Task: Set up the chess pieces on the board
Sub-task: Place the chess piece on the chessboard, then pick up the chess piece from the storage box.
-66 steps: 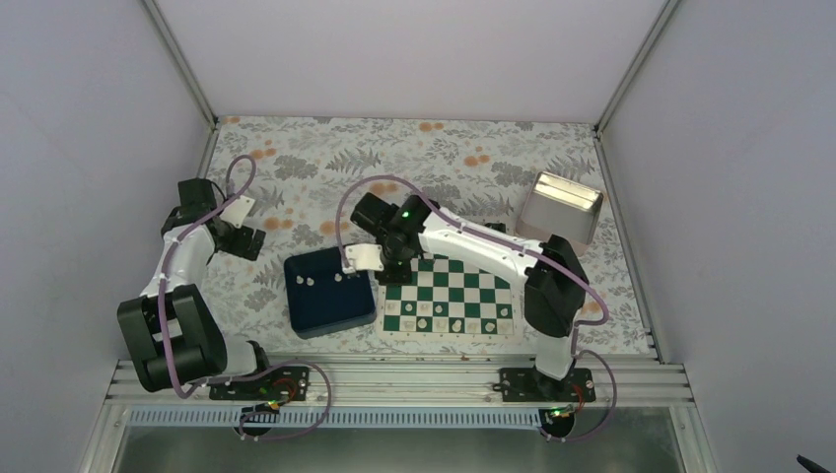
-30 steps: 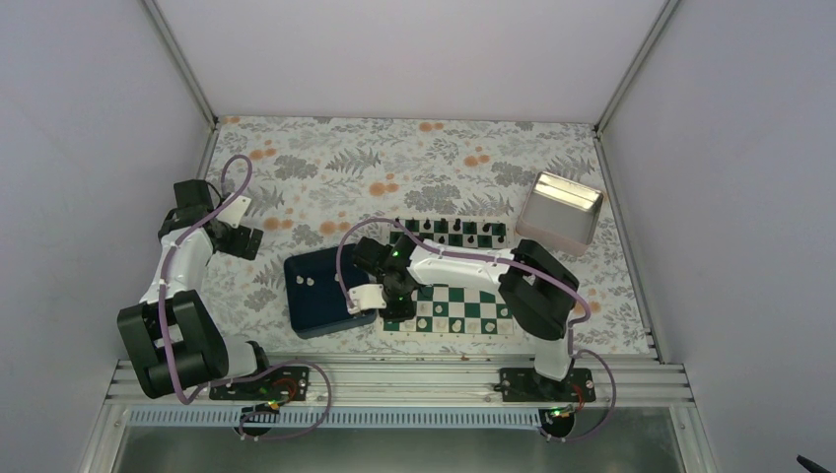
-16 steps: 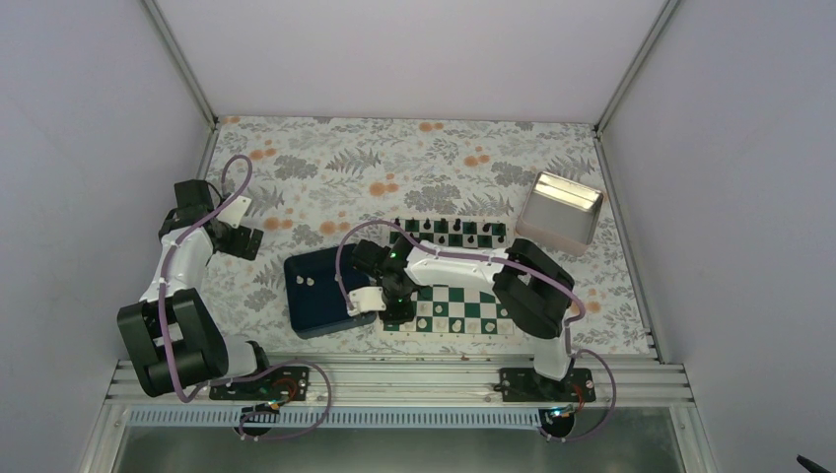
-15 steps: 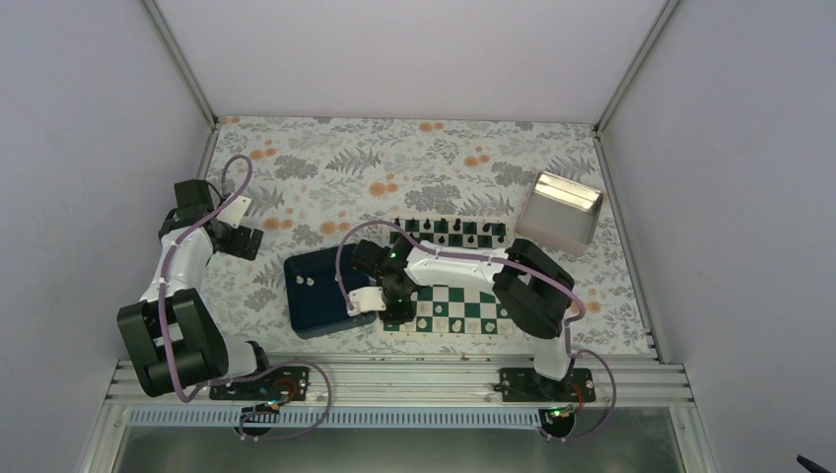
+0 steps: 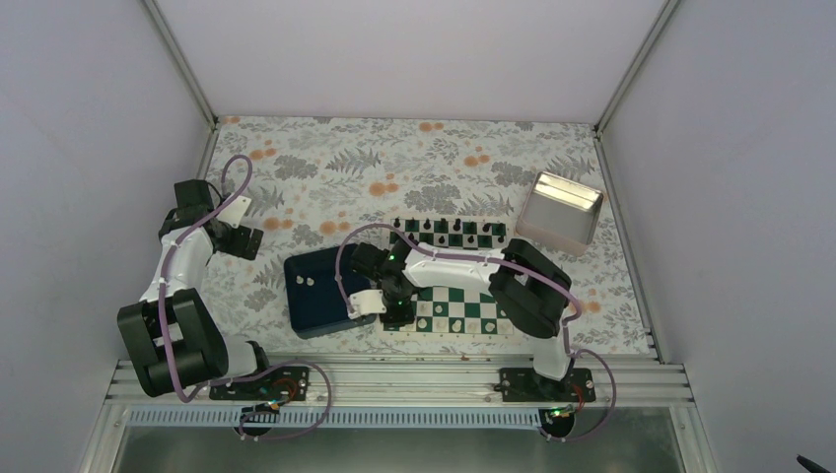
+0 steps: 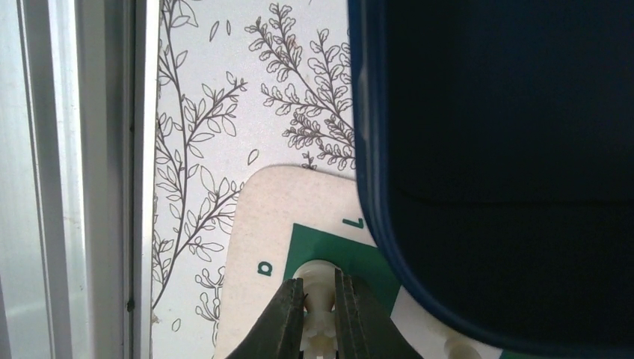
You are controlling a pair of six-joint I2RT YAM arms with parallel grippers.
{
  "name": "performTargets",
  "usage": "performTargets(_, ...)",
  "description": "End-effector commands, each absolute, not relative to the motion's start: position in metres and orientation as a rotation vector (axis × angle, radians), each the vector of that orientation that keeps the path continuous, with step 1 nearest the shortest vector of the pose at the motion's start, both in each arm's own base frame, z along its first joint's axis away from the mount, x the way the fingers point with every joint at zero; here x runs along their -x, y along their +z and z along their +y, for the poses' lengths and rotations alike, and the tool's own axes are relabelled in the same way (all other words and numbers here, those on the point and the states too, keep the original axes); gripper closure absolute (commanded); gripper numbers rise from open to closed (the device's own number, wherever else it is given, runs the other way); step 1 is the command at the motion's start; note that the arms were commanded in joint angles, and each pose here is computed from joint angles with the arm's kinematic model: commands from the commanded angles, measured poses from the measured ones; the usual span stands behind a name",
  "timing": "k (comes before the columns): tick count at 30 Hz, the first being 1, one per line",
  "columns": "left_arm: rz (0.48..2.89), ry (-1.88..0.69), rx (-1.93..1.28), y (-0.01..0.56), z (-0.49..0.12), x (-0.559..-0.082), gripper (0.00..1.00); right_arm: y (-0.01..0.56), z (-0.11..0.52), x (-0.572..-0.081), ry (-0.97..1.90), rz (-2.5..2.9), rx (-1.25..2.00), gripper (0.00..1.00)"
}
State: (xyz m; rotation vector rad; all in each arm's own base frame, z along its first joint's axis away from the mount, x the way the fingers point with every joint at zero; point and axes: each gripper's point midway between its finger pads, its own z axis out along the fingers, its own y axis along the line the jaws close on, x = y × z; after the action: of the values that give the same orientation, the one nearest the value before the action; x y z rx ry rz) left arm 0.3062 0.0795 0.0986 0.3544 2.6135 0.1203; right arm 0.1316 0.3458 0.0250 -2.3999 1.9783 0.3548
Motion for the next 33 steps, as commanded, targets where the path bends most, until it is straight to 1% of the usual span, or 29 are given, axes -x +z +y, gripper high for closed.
performTargets(1, 2.607, 0.114, -0.350, 0.098, 0.080, -0.307, 0.00, 0.020, 0.342, -0.126, 0.345, 1.985, 2.420, 0.94)
performTargets(4, 2.608, 0.114, -0.350, 0.097, 0.079, -0.307, 0.00, 0.020, 0.341, -0.127, 0.340, 1.985, 2.419, 0.92)
performTargets(8, 2.609, 0.112, -0.352, 0.097, 0.079, -0.306, 0.00, 0.030, 0.344, -0.130, 0.331, 1.966, 2.398, 0.79)
performTargets(11, 2.611, 0.112, -0.353, 0.096, 0.079, -0.306, 0.00, 0.049, 0.349, -0.132, 0.341, 1.944, 2.382, 0.71)
performTargets(18, 2.609, 0.107, -0.355, 0.096, 0.078, -0.305, 0.00, 0.109, 0.371, -0.143, 0.365, 1.860, 2.317, 0.61)
performTargets(20, 2.606, 0.106, -0.355, 0.097, 0.078, -0.305, 0.00, 0.121, 0.379, -0.150, 0.350, 1.832, 2.297, 0.60)
performTargets(22, 2.603, 0.105, -0.357, 0.098, 0.077, -0.305, 0.00, 0.129, 0.390, -0.161, 0.316, 1.806, 2.265, 0.56)
performTargets(28, 2.590, 0.097, -0.363, 0.101, 0.075, -0.304, 0.00, 0.126, 0.428, -0.194, 0.230, 1.772, 2.188, 0.51)
performTargets(30, 2.582, 0.097, -0.363, 0.103, 0.074, -0.304, 0.00, 0.121, 0.440, -0.203, 0.211, 1.761, 2.174, 0.47)
performTargets(33, 2.579, 0.095, -0.364, 0.103, 0.074, -0.304, 0.00, 0.112, 0.456, -0.212, 0.206, 1.755, 2.160, 0.46)
